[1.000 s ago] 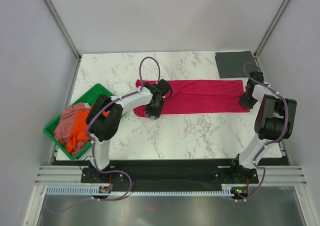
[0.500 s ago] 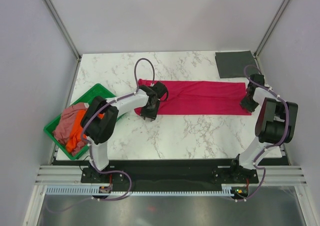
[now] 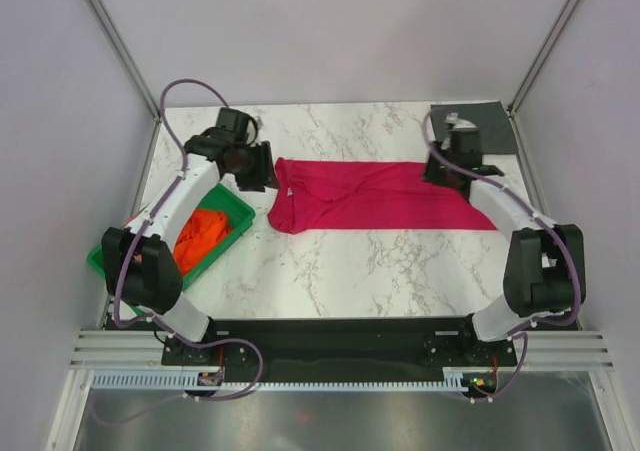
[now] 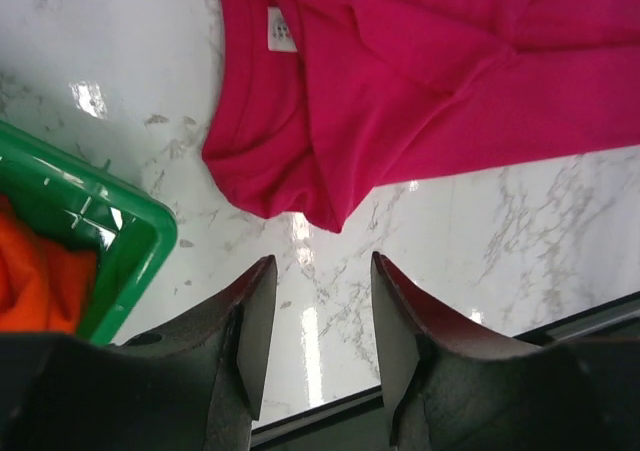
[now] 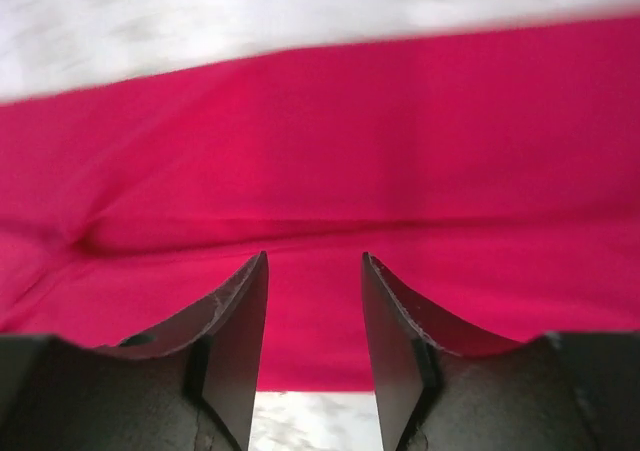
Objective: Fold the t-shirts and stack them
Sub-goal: Fold the tshirt
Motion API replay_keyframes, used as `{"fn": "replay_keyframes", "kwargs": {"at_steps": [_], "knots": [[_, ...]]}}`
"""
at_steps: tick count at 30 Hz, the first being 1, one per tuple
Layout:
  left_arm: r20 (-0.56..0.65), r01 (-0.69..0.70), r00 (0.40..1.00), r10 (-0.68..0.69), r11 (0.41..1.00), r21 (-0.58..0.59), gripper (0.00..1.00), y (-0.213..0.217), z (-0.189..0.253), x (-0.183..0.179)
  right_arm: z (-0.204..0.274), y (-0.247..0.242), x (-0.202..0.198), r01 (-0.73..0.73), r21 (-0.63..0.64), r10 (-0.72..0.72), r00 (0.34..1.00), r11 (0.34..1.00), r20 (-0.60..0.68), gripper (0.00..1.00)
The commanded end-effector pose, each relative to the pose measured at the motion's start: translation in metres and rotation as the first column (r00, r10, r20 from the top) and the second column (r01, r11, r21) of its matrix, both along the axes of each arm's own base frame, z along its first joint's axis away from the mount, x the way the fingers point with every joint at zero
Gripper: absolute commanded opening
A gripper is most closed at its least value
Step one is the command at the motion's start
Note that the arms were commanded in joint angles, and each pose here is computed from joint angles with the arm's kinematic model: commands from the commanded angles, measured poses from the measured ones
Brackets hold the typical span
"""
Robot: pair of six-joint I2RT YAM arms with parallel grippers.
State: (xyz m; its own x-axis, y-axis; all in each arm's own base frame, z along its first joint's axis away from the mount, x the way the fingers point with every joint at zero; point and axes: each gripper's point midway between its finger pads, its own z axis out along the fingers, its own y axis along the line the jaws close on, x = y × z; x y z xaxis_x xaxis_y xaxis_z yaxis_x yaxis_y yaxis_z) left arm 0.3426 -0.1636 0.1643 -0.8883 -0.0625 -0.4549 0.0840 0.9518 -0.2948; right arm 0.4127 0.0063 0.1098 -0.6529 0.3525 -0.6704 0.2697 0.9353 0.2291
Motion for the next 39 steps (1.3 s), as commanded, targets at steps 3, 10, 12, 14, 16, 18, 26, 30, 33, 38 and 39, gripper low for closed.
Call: {"fn": "replay_keyframes", "kwargs": {"at_steps": [3, 10, 12, 14, 16, 18, 26, 30, 33, 38, 39], "knots": [[-0.001, 0.023, 1.0, -0.025, 0.948, -0.316, 0.5, 0.007, 0.036, 0.012, 0.074, 0.182, 0.022, -0.576, -0.261, 0.632, 0.718, 0.775, 0.292, 0.53], [0.011, -0.204, 0.971, 0.239, 0.851, -0.484, 0.51, 0.058, 0.053, 0.032, 0.039, 0.295, 0.042, -0.721, -0.41, 0.825, 0.531, 0.559, 0.192, 0.55], [0.026, -0.232, 0.96, 0.278, 0.847, -0.478, 0.51, 0.066, 0.055, 0.036, 0.028, 0.312, 0.043, -0.747, -0.434, 0.859, 0.487, 0.504, 0.16, 0.55], [0.034, -0.27, 0.946, 0.322, 0.842, -0.467, 0.51, 0.074, 0.055, 0.037, 0.015, 0.331, 0.043, -0.768, -0.47, 0.893, 0.435, 0.436, 0.118, 0.56], [0.043, -0.289, 0.937, 0.346, 0.839, -0.46, 0.51, 0.077, 0.054, 0.039, 0.008, 0.345, 0.043, -0.781, -0.49, 0.915, 0.39, 0.387, 0.101, 0.56], [0.048, -0.29, 0.936, 0.349, 0.841, -0.457, 0.51, 0.078, 0.051, 0.037, 0.0, 0.356, 0.039, -0.801, -0.487, 0.932, 0.351, 0.348, 0.087, 0.57], [0.034, -0.304, 0.934, 0.356, 0.841, -0.447, 0.51, 0.079, 0.032, 0.034, -0.019, 0.381, 0.042, -0.815, -0.507, 0.953, 0.301, 0.28, 0.041, 0.56], [0.031, -0.302, 0.936, 0.352, 0.842, -0.447, 0.51, 0.079, 0.027, 0.031, -0.03, 0.387, 0.052, -0.811, -0.514, 0.95, 0.31, 0.281, 0.03, 0.55], [0.027, -0.303, 0.936, 0.35, 0.845, -0.44, 0.51, 0.079, 0.022, 0.03, -0.035, 0.395, 0.05, -0.817, -0.513, 0.955, 0.295, 0.263, 0.02, 0.54], [0.026, -0.31, 0.934, 0.356, 0.846, -0.433, 0.51, 0.081, 0.018, 0.031, -0.043, 0.404, 0.046, -0.819, -0.523, 0.96, 0.28, 0.235, -0.006, 0.5], [0.029, -0.31, 0.934, 0.356, 0.847, -0.432, 0.51, 0.081, 0.018, 0.031, -0.043, 0.405, 0.047, -0.816, -0.527, 0.959, 0.283, 0.238, -0.005, 0.46]]}}
